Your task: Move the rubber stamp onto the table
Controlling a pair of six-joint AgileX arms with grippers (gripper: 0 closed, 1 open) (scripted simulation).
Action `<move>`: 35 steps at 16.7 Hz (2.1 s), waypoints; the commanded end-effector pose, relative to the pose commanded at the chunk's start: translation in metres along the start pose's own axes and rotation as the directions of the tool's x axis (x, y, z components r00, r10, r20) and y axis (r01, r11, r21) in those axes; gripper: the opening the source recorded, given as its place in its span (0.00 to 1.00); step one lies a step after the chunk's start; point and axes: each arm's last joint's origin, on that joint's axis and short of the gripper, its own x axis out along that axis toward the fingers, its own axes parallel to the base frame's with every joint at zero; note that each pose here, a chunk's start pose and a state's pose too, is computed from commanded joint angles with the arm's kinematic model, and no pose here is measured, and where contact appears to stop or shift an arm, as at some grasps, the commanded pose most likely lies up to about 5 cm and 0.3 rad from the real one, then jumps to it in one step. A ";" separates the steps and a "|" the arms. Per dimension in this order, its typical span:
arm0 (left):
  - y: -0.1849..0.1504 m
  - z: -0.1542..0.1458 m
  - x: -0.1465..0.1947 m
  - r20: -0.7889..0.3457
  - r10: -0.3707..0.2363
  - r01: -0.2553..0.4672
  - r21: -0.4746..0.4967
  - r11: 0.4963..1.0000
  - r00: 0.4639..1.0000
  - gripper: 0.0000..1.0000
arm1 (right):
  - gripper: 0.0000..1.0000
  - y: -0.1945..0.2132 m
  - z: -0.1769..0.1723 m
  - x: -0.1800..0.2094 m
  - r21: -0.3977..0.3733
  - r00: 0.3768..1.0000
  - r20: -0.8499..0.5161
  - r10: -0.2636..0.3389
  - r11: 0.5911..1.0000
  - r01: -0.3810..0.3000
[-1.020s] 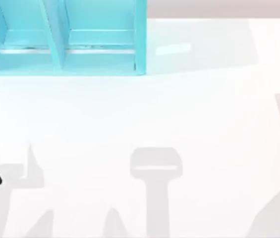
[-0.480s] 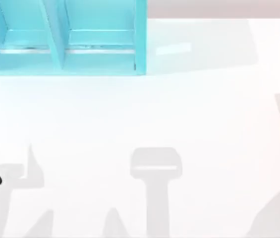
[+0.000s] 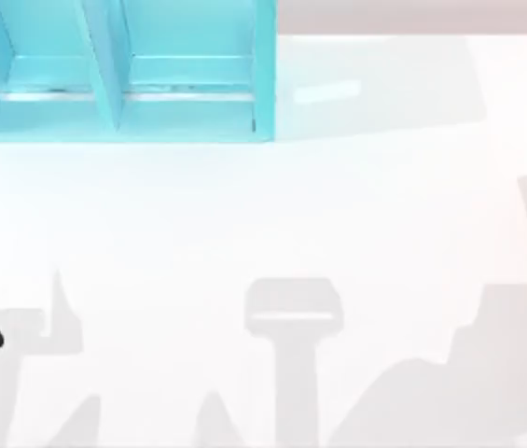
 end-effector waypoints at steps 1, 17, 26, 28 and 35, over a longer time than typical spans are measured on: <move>0.000 0.000 0.000 0.000 0.000 0.000 0.000 1.000 1.000 1.00 | 0.00 0.016 0.001 -0.007 -0.006 1.000 -0.024 0.016 1.000 -0.017; 0.000 0.000 0.000 0.000 0.000 0.000 0.000 1.000 1.000 1.00 | 0.00 0.119 0.001 -0.065 -0.016 0.997 -0.034 -0.064 0.998 0.064; 0.000 0.000 0.000 0.000 0.000 0.000 0.000 1.000 1.000 1.00 | 0.00 0.230 0.090 0.006 -0.019 0.995 -0.043 -0.095 0.995 0.095; 0.000 0.000 0.000 0.000 0.000 0.000 0.000 1.000 1.000 1.00 | 0.00 0.263 0.102 0.026 -0.018 0.995 -0.026 -0.092 0.996 0.092; 0.000 0.000 0.000 0.000 0.000 0.000 0.000 1.000 1.000 1.00 | 0.00 0.306 0.108 0.053 -0.017 0.998 -0.012 -0.068 0.998 0.068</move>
